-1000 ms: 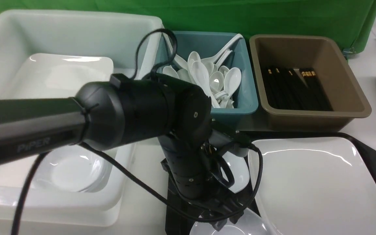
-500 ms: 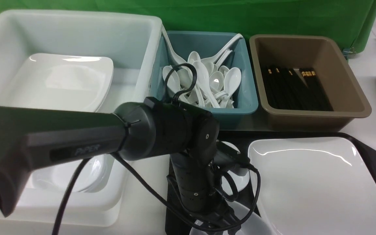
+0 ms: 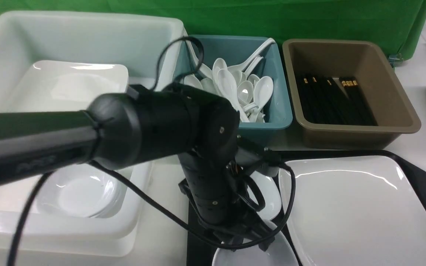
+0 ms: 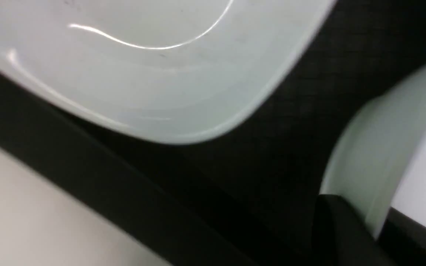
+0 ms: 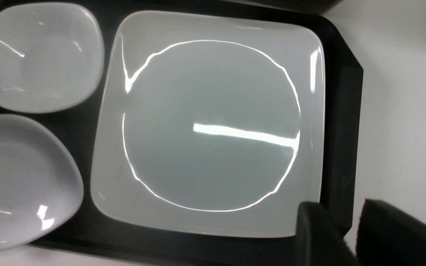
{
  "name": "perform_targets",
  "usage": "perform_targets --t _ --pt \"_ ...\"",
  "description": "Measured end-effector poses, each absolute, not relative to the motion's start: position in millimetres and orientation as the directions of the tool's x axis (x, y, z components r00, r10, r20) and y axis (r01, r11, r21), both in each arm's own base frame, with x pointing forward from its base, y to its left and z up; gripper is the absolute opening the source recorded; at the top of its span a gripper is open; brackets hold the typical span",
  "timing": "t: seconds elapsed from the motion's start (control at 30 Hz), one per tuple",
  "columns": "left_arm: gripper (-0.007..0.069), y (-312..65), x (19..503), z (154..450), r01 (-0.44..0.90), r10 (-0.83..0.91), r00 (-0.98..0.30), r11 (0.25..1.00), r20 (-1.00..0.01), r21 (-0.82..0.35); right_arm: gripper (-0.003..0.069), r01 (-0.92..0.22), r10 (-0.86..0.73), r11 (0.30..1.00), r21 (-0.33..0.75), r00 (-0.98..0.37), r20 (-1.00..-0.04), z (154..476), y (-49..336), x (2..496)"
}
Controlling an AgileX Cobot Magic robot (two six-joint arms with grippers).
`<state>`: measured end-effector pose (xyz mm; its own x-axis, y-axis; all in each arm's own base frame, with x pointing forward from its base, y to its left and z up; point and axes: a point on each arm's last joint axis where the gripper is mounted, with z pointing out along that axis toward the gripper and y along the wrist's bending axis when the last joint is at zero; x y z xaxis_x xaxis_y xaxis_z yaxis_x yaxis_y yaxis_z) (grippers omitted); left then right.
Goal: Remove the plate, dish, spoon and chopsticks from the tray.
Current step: Use the left arm to grab a small plate from the dinner plate, then use the left arm to put the small plate into the large storage box on the left
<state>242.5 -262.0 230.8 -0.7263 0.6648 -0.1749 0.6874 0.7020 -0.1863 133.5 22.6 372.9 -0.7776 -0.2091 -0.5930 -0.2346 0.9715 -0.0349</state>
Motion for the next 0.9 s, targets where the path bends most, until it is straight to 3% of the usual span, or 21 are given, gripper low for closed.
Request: perform_targets --t 0.03,0.17,0.23,0.27,0.37,0.47,0.57,0.67,0.9 --pt "0.0014 -254.7 239.3 253.4 0.686 0.646 -0.727 0.703 -0.234 -0.187 0.0216 -0.235 -0.209 0.971 -0.035 -0.778 -0.593 372.9 22.6 133.5" --pt "0.0015 -234.1 237.1 298.4 0.667 0.580 -0.732 0.717 -0.358 -0.204 0.0216 -0.234 -0.209 0.971 -0.035 -0.776 -0.595 373.0 22.6 133.6" --pt "0.0015 -198.8 242.1 336.1 0.605 0.462 -0.756 0.764 -0.463 -0.224 0.0216 -0.234 -0.209 0.971 -0.035 -0.776 -0.595 373.0 22.6 133.7" --pt "0.0015 -198.0 240.6 338.6 0.606 0.459 -0.754 0.763 -0.470 -0.226 0.0216 -0.234 -0.209 0.971 -0.035 -0.776 -0.595 373.0 22.6 133.7" --pt "0.0015 -142.5 246.9 370.0 0.481 0.297 -0.785 0.846 -0.543 -0.232 0.0216 -0.234 -0.209 0.972 -0.035 -0.775 -0.596 373.1 22.6 133.8" --pt "0.0015 -75.2 251.2 386.0 0.273 0.080 -0.814 0.926 -0.575 -0.259 0.0216 -0.234 -0.208 0.972 -0.036 -0.773 -0.599 373.3 22.6 134.0" --pt "0.0015 -30.1 252.4 376.5 0.119 -0.068 -0.828 0.949 -0.557 -0.293 0.0216 -0.234 -0.208 0.972 -0.036 -0.772 -0.601 373.4 22.7 134.2" --pt "0.0015 10.1 254.0 341.8 -0.030 -0.220 -0.838 0.932 -0.499 -0.361 0.0216 -0.234 -0.208 0.972 -0.036 -0.771 -0.602 373.4 22.7 134.3" --pt "0.0022 34.3 261.8 274.7 -0.141 -0.304 -0.851 0.917 -0.427 -0.372 0.0216 -0.234 -0.208 0.972 -0.036 -0.771 -0.602 373.5 22.7 134.3"
